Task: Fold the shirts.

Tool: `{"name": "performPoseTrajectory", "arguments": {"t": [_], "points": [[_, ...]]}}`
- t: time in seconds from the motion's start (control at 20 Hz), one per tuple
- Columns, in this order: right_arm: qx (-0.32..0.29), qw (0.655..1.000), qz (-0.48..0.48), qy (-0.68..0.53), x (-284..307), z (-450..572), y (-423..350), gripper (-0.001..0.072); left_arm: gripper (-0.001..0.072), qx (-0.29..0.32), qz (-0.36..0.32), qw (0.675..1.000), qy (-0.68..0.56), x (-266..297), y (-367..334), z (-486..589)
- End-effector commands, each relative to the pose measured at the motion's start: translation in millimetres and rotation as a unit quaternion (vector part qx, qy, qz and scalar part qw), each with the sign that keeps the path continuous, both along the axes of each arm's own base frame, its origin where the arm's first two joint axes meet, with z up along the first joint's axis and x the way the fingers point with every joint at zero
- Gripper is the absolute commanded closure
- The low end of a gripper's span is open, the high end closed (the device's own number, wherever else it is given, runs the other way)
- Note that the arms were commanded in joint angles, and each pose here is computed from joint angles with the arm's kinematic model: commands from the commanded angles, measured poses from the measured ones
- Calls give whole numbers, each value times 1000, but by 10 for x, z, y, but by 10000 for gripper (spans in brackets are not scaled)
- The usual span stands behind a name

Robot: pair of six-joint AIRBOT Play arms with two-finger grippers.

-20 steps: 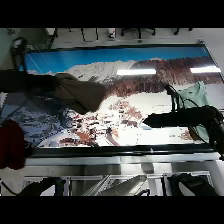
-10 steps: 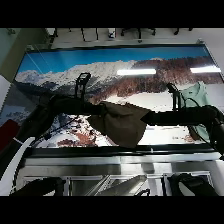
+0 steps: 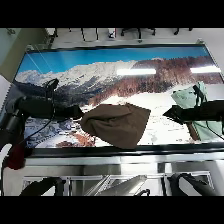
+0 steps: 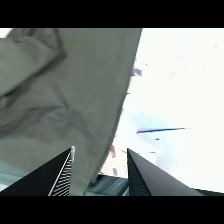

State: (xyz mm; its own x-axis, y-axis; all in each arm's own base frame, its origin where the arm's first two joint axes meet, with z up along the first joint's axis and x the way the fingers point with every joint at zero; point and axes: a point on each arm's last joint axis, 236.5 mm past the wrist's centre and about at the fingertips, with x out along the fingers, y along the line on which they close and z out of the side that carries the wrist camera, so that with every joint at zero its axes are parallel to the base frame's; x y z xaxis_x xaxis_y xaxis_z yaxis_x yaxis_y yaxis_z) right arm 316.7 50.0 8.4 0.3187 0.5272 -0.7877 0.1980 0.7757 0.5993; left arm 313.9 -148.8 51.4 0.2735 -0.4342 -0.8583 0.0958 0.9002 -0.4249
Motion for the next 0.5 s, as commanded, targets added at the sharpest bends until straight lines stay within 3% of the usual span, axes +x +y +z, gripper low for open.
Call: {"name": "performPoseTrajectory", "arguments": {"t": [0.0,0.2,0.45], "points": [[18,998,0,63,28,-488,-54,303,27,-69,31,997,15,-175,-58,-347],[28,993,24,111,75,-993,288,303,27,-48,23,996,69,-471,-175,-984],[10,991,60,116,107,-1295,695,304,46,-34,22,996,74,-160,-342,-1252]]}}
